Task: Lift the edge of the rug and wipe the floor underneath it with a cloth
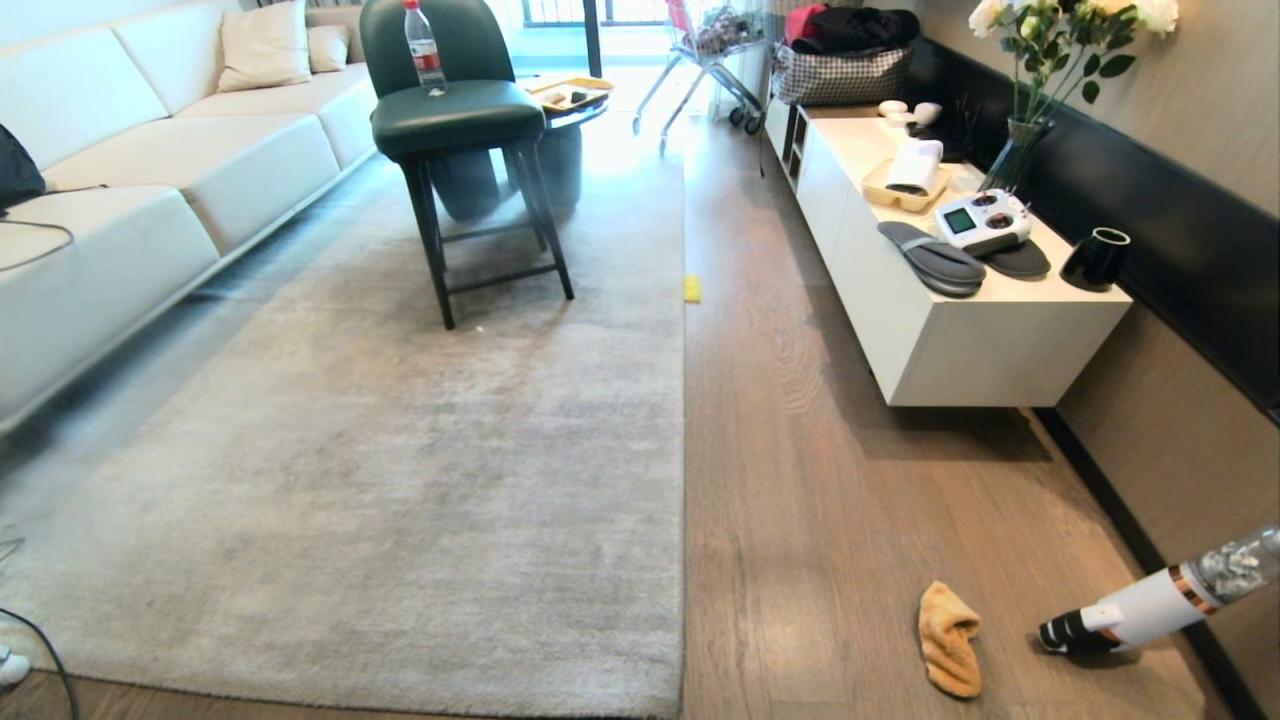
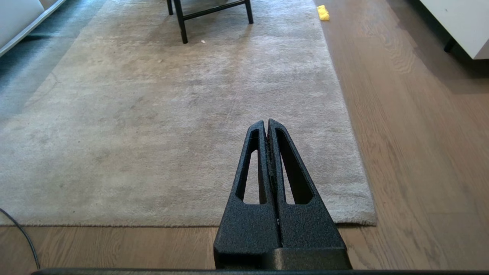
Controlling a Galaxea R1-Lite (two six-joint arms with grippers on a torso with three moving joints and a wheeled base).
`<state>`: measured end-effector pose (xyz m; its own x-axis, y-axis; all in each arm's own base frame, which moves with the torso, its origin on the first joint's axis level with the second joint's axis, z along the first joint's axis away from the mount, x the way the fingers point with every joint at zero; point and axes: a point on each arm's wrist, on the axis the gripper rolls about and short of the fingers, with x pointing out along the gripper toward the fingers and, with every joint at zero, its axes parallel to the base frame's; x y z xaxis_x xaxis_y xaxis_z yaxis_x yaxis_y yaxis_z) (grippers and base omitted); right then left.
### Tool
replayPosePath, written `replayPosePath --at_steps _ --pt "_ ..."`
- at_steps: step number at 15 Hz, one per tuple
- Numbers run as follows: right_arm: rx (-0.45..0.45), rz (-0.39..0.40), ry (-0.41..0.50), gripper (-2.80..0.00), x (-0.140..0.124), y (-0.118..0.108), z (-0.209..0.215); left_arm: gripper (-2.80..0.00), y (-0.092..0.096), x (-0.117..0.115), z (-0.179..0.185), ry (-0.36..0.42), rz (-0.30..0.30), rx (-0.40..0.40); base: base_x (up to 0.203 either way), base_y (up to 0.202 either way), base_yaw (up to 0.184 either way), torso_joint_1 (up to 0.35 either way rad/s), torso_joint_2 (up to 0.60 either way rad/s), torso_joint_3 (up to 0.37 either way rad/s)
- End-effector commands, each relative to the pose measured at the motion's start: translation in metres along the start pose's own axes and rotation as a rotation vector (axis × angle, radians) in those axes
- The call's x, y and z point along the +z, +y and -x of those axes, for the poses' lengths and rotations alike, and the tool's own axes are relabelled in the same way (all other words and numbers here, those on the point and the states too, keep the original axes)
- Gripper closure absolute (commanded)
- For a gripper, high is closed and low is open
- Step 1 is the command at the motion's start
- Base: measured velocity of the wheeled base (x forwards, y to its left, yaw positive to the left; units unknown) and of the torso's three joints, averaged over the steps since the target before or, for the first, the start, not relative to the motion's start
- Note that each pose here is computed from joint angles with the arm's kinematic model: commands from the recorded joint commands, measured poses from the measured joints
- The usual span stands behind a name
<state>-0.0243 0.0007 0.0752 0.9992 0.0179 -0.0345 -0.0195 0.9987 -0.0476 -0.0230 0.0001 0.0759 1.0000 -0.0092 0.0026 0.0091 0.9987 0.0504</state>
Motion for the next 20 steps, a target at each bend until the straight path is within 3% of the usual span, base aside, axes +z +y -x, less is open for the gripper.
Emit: replayPosePath --at_steps 1,9,20 --pt "0.001 0.001 0.002 0.00 -0.0001 0.0000 -0.0001 0.00 0.0000 0.0000 -0.0001 0.001 0.000 0.000 0.000 0.000 0.000 0.000 0.00 0.000" --pt "0.001 -0.001 0.002 0.00 -0.0001 0.0000 -0.0001 0.00 0.0000 0.0000 -0.0001 0.001 0.001 0.000 0.000 0.000 0.000 -0.005 -0.03 -0.033" --pt "0.001 -0.011 0.001 0.00 0.0001 0.0000 -0.0001 0.00 0.0000 0.0000 -0.0001 0.001 0.001 0.000 0.000 -0.002 0.022 -0.003 -0.40 -0.406"
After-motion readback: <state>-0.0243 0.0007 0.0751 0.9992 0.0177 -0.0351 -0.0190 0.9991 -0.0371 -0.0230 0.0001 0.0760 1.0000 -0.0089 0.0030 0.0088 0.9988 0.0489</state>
